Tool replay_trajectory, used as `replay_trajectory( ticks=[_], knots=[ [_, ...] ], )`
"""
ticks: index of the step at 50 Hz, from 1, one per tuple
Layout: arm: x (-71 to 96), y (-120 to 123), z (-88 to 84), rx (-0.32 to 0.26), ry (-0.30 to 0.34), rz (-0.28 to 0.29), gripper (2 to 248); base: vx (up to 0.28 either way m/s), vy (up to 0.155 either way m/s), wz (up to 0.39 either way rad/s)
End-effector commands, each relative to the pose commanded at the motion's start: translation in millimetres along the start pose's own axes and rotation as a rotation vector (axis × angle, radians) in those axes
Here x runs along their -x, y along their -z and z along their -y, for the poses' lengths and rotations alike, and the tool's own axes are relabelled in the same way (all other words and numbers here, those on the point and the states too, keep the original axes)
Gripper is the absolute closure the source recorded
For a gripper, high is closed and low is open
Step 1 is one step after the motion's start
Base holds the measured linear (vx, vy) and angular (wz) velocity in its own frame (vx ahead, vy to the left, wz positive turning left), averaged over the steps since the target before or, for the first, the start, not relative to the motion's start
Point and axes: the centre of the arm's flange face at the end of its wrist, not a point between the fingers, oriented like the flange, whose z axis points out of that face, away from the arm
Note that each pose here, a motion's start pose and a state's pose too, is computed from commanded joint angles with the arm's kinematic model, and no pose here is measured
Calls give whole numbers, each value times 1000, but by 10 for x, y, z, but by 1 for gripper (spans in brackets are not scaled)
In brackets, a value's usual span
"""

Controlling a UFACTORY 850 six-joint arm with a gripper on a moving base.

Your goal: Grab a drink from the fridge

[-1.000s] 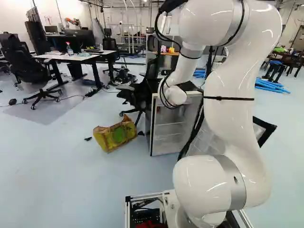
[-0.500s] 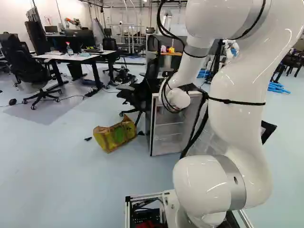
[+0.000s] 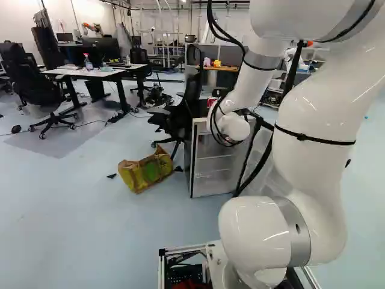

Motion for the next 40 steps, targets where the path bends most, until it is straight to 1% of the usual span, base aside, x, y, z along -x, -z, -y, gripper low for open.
replay_trajectory(
  ticks=[11,23,31,40],
  knots=[
    [-87,140,-150,35,-8,-16,3,0,0,0],
    [-139,251,-338,92,-30,17,3,0,0,0],
    [-187,281,-457,125,-43,32,3,0,0,0],
    [-277,273,-581,153,-49,15,3,0,0,0]
  ],
)
